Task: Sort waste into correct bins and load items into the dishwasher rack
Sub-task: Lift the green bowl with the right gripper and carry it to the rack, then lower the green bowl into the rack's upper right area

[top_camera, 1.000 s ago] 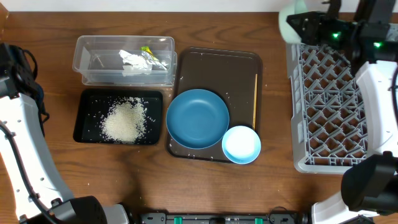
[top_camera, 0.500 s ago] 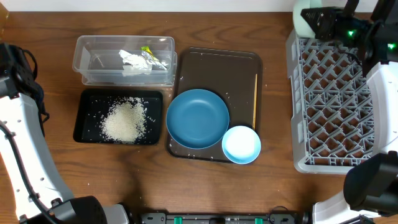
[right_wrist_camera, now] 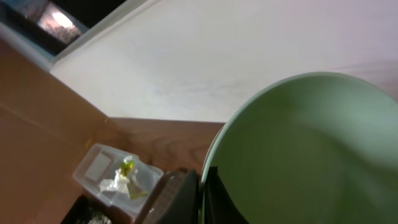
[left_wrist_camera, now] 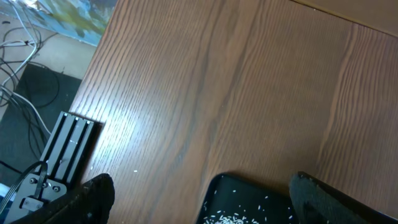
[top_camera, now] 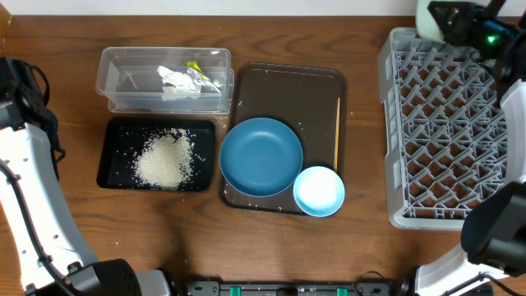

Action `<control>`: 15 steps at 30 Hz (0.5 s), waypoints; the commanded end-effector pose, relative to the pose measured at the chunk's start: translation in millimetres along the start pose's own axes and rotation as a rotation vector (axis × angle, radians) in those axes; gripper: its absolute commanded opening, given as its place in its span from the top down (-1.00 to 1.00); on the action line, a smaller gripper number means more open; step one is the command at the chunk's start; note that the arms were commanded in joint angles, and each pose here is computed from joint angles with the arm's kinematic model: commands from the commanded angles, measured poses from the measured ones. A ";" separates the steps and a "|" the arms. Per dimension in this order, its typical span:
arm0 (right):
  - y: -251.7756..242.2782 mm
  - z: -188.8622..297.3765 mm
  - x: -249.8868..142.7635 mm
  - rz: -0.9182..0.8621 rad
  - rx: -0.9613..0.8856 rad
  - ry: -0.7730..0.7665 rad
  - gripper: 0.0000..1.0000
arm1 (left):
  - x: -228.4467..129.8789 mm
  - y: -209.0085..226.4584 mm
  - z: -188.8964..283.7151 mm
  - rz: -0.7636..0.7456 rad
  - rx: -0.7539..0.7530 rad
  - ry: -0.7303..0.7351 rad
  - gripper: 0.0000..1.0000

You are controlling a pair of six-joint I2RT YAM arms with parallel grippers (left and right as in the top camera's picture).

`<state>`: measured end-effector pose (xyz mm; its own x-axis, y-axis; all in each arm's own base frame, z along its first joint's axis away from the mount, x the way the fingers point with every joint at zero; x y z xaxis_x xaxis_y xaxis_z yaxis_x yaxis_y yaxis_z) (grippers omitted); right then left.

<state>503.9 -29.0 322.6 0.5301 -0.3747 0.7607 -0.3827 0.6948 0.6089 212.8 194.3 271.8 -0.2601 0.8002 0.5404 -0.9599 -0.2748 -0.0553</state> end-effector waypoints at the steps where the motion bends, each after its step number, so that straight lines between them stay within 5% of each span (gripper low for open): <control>1: -11.6 4.6 5.4 -0.071 0.026 -0.007 0.98 | 3.0 2.8 1.5 0.021 0.002 -0.009 -0.84; 15: -93.4 -3.6 -3.9 -0.226 0.038 -0.044 0.98 | 3.0 2.8 1.5 0.021 0.002 -0.009 -0.83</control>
<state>537.4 -85.8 265.7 0.5490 -0.5212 0.6534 -0.2801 0.6219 0.7313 212.9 194.4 271.8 -0.2603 0.8001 0.5404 -0.9599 -0.2748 -0.0556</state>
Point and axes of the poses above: each gripper's point midway between its finger pads, its own z axis back along the fingers, its own y axis along the line the jaws close on, x = y × z, the point moved 2 cm from there along z, back along the fingers, and after that the axes turned 3 degrees about -z, right-handed, at the moved point
